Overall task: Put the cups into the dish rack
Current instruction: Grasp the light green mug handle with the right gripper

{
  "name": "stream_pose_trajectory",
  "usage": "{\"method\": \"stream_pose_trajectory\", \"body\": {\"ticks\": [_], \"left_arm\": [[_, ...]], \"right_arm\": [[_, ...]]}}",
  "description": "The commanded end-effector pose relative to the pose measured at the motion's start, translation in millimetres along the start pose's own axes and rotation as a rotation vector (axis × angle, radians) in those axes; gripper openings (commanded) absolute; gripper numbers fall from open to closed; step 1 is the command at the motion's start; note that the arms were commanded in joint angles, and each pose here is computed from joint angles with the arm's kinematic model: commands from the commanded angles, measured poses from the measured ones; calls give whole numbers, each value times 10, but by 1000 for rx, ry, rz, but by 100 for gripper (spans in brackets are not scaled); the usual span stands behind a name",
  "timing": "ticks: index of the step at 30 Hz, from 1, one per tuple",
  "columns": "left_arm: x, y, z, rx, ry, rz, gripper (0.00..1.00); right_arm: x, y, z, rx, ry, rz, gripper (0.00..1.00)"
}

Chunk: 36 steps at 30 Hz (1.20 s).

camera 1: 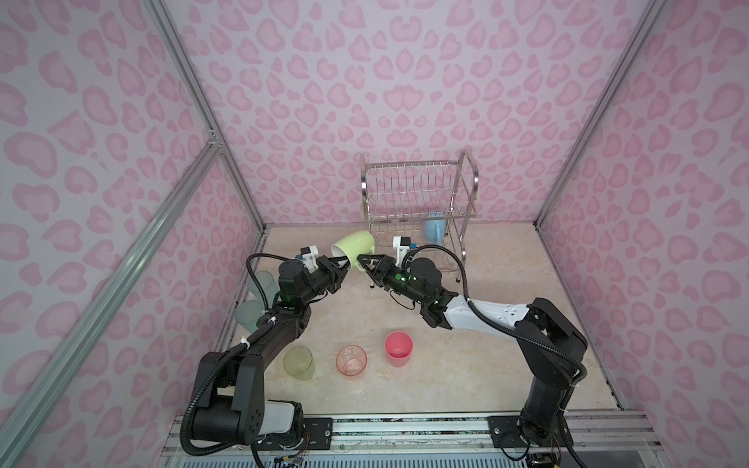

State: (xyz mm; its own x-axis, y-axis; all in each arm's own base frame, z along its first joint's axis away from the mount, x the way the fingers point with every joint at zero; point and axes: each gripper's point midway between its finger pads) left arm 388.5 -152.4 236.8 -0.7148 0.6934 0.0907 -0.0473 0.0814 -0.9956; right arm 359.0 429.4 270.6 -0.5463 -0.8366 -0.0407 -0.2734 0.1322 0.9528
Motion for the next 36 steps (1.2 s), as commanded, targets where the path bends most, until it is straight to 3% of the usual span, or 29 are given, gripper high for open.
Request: {"method": "stream_pose_trajectory", "body": {"ticks": [1, 15, 22, 24, 28, 36], "left_arm": [[-2, -235, 149, -95, 80, 92, 3], [-82, -179, 110, -85, 92, 76, 3], [-95, -141, 108, -86, 95, 64, 5], [-99, -128, 108, -86, 96, 59, 9], [-89, -125, 119, -101, 98, 51, 27], [-48, -101, 144, -121, 98, 31, 44]], "right_arm": [[-29, -17, -8, -10, 5, -16, 34], [-49, -69, -68, -5, 3, -26, 7], [-30, -74, -88, 25, -12, -24, 4], [-10, -77, -100, 37, -20, -19, 4], [34, -53, -131, 74, -42, -16, 3], [143, -39, -188, 151, -91, 9, 1]]}}
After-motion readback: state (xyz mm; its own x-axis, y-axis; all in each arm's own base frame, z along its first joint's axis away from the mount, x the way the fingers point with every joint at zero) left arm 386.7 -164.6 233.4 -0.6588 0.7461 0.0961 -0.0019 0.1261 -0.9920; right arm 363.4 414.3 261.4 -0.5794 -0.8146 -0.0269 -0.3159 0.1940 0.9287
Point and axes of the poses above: each gripper's point midway between its finger pads, its own x axis back along the fingers, its own y axis along the line the jaws close on, z = x × y, and after that the axes turned 2 degrees about x, right-handed
